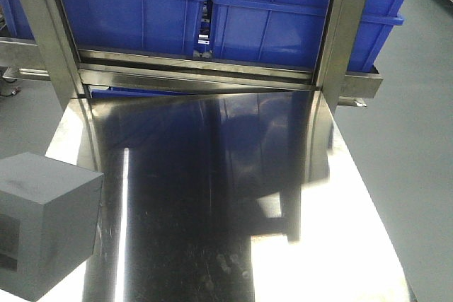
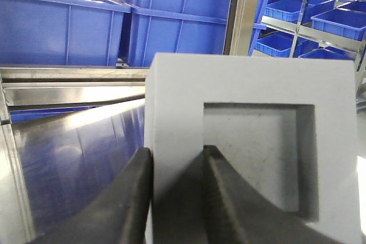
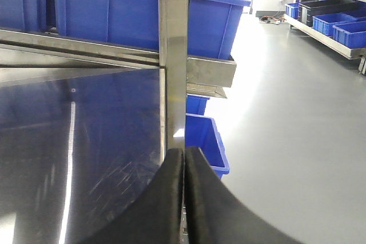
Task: Sort gray base to blue bin
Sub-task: 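Lift the gray block up off the table with the left gripper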
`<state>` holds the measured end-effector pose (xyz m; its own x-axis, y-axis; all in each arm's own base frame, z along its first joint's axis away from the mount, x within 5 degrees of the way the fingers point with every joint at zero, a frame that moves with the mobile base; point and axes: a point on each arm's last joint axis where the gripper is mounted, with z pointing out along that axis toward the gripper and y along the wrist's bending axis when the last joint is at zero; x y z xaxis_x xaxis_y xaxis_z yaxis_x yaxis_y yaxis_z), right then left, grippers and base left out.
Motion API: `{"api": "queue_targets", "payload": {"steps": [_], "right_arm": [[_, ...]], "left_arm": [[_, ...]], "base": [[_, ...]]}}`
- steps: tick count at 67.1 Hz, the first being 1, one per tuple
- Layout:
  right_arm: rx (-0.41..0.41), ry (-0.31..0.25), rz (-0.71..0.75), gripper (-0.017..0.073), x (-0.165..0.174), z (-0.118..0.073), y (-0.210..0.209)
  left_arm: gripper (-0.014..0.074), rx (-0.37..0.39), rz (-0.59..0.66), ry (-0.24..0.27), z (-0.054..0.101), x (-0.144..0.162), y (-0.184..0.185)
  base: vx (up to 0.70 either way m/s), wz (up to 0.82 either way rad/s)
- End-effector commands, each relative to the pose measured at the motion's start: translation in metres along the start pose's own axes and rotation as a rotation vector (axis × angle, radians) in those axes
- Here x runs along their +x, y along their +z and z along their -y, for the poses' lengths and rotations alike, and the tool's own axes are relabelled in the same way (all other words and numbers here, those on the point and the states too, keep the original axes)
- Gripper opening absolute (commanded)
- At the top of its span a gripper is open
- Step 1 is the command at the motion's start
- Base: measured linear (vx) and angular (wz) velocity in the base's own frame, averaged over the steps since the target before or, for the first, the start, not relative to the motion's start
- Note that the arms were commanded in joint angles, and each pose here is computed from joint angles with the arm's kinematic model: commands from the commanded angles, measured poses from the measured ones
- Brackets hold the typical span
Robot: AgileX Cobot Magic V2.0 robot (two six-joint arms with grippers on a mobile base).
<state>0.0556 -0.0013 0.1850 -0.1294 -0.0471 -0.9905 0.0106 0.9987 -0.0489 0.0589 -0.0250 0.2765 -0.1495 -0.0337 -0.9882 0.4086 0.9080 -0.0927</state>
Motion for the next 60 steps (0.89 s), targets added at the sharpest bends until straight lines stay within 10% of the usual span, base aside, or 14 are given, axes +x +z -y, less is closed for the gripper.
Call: {"api": "queue_targets", "payload": {"steps": [1,60], "right_arm": [[0.0,-0.015,0.079,-0.0005,-0.0056,-0.0001,-0.0004],[0.0,-0.015,0.08,-0.0005,-0.0057,-0.0001,-0.0004]], "left_arm": [[-0.0007,0.051,0.142,0.001,0.005,-0.0207,-0.0034],[-0.0007,0.052,0.143,0.001,0.0051,-0.0208,-0.0034]], "base": [[0.0,0.0],[0.0,0.0]]}}
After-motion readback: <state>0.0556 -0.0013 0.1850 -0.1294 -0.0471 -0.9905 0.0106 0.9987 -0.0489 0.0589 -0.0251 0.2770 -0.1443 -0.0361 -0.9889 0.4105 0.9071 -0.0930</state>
